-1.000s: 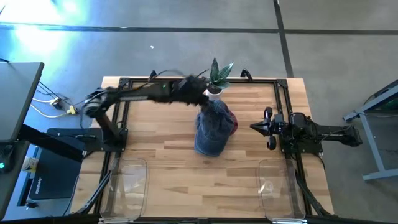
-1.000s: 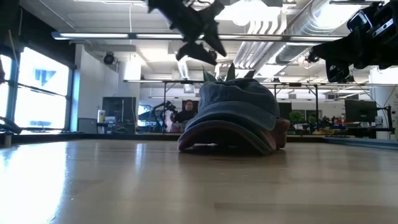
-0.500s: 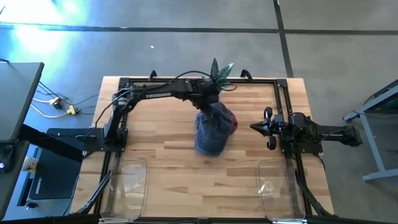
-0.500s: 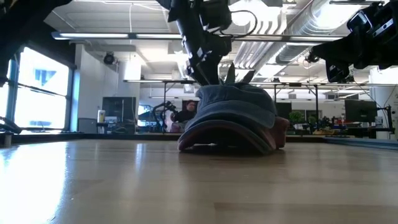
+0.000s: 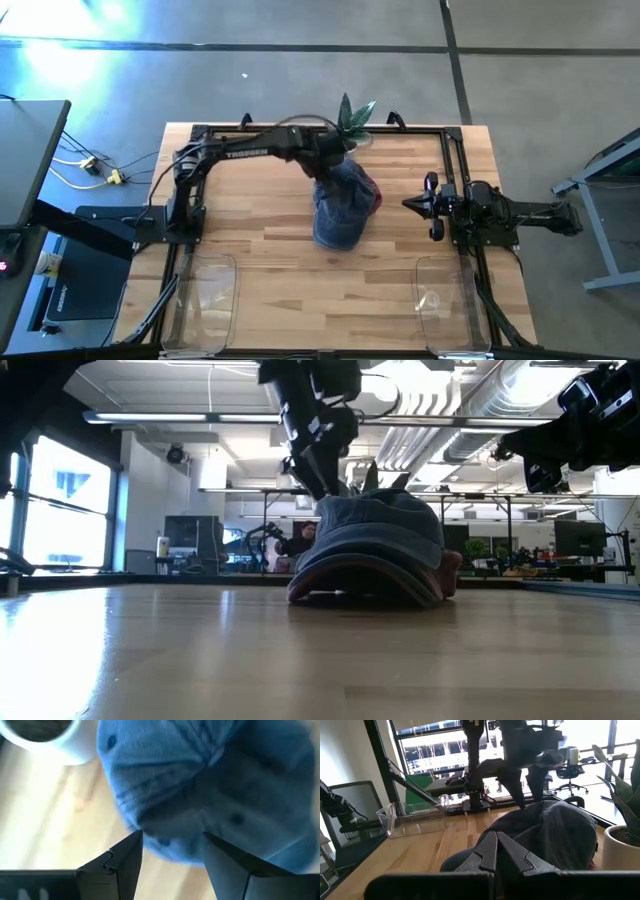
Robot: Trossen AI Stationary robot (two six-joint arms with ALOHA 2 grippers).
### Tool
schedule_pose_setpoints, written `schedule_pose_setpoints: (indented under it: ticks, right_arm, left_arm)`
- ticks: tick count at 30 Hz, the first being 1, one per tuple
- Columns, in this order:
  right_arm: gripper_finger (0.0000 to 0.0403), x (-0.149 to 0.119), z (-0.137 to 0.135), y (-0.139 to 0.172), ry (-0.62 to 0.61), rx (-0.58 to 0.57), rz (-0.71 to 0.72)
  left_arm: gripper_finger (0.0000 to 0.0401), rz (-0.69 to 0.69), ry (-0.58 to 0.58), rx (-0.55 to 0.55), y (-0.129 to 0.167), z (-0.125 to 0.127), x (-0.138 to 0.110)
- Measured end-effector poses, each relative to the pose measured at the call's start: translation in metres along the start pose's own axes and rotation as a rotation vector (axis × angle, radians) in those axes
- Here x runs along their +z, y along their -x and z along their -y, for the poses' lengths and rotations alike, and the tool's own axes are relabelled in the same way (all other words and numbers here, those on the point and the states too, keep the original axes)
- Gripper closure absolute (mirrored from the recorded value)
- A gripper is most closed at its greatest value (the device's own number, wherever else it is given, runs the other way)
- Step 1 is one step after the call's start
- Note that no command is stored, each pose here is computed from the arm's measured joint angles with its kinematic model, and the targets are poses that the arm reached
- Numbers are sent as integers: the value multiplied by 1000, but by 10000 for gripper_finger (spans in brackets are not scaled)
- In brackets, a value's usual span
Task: Pick & Place hat
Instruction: Put the blue cap into the right transparent bin
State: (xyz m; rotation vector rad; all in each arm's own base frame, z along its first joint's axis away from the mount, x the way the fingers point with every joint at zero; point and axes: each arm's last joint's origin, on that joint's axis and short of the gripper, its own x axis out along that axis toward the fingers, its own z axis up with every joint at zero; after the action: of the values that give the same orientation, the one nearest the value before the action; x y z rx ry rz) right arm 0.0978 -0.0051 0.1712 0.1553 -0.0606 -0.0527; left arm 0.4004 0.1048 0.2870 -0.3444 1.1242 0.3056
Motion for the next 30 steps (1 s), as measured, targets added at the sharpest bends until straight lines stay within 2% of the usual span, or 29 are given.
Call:
schedule_pose_setpoints:
  ticks: [3, 6, 9, 14, 15, 17, 19, 26, 28, 30]
  right_arm:
    - [402, 0, 0, 0, 0, 0, 1]
    - [402, 0, 0, 0, 0, 0, 2]
    - [402, 0, 0, 0, 0, 0, 2]
    - [402, 0, 0, 0, 0, 0, 2]
    - [402, 0, 0, 0, 0, 0, 2]
    - [402, 0, 0, 0, 0, 0, 2]
    - [402, 0, 0, 0, 0, -1, 2]
    - [402, 0, 0, 0, 0, 0, 2]
    - [402, 0, 0, 0, 0, 0, -1]
    - [402, 0, 0, 0, 0, 0, 0]
  left_arm:
    - [200, 1, 122, -18, -13, -13, -1]
    - [213, 32, 168, -18, -17, -22, 2]
    - [256, 34, 158, -25, -18, -27, 2]
    - [374, 63, 92, -64, -18, -21, 5]
    - [387, 74, 85, -81, -18, -18, 6]
    - [387, 94, 85, -88, -14, -16, 8]
    - [383, 112, 86, -92, 0, -12, 10]
    - [395, 322, 51, -147, 70, 1, 27]
    - [397, 318, 33, -159, 82, 3, 29]
    - [399, 346, -16, -215, 99, 6, 32]
